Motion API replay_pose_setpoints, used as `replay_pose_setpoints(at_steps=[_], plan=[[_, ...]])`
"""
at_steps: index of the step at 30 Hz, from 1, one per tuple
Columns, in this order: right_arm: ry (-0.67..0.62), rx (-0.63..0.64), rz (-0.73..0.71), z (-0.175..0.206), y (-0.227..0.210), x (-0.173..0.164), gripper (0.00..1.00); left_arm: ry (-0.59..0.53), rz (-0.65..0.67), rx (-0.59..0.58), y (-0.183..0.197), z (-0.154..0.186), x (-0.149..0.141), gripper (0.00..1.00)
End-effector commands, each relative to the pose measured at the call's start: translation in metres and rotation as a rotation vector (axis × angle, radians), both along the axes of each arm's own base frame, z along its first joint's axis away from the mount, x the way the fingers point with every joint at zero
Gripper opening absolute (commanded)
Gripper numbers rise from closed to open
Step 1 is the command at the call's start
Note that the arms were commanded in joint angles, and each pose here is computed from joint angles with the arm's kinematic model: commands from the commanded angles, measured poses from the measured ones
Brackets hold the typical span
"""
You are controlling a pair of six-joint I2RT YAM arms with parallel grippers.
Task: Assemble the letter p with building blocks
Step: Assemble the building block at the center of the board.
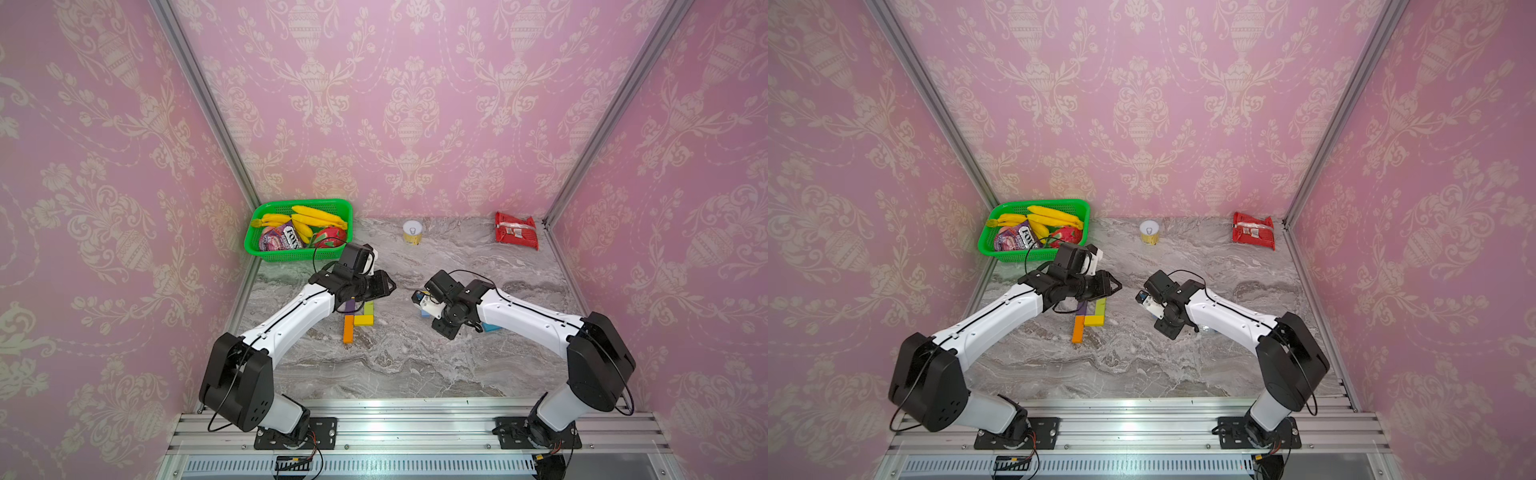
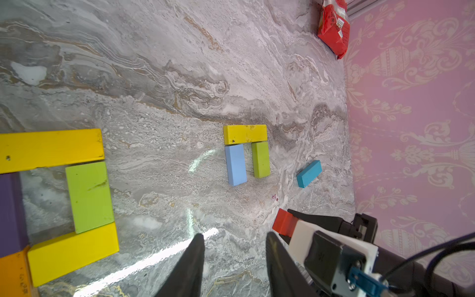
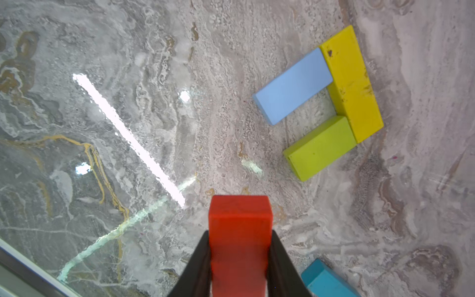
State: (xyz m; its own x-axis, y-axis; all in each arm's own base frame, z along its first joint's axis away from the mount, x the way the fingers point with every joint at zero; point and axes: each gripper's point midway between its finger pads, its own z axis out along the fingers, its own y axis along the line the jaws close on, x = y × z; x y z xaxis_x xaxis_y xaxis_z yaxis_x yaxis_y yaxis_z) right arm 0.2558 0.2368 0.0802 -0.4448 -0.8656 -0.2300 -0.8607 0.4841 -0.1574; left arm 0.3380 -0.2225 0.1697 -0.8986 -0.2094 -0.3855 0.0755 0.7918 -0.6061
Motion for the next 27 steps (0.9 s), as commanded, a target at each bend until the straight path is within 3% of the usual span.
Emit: replay_pose_setpoints(at_steps=[1, 12, 18, 24, 27], plan=[[0.031, -0.051, 0.072, -0.029, 0.006, -0.017, 0.1, 0.021, 0.052, 0.028, 0.017, -0.008, -0.002, 0.43], [0.031, -0.008, 0.022, -0.057, 0.026, -0.02, 0.15, 0.055, 0.018, 0.034, 0.014, -0.016, -0.004, 0.4], [-0.005, -0.028, -0.008, -0.053, 0.021, -0.017, 0.4, 0.106, -0.003, 0.027, 0.01, -0.031, -0.011, 0.39], [-0.119, 0.165, -0.124, -0.012, 0.032, -0.01, 0.67, 0.134, -0.025, 0.025, 0.005, -0.039, -0.014, 0.39], [-0.147, 0.243, -0.194, 0.006, 0.03, -0.01, 0.69, 0.149, -0.047, 0.026, 0.0, -0.044, -0.016, 0.39]])
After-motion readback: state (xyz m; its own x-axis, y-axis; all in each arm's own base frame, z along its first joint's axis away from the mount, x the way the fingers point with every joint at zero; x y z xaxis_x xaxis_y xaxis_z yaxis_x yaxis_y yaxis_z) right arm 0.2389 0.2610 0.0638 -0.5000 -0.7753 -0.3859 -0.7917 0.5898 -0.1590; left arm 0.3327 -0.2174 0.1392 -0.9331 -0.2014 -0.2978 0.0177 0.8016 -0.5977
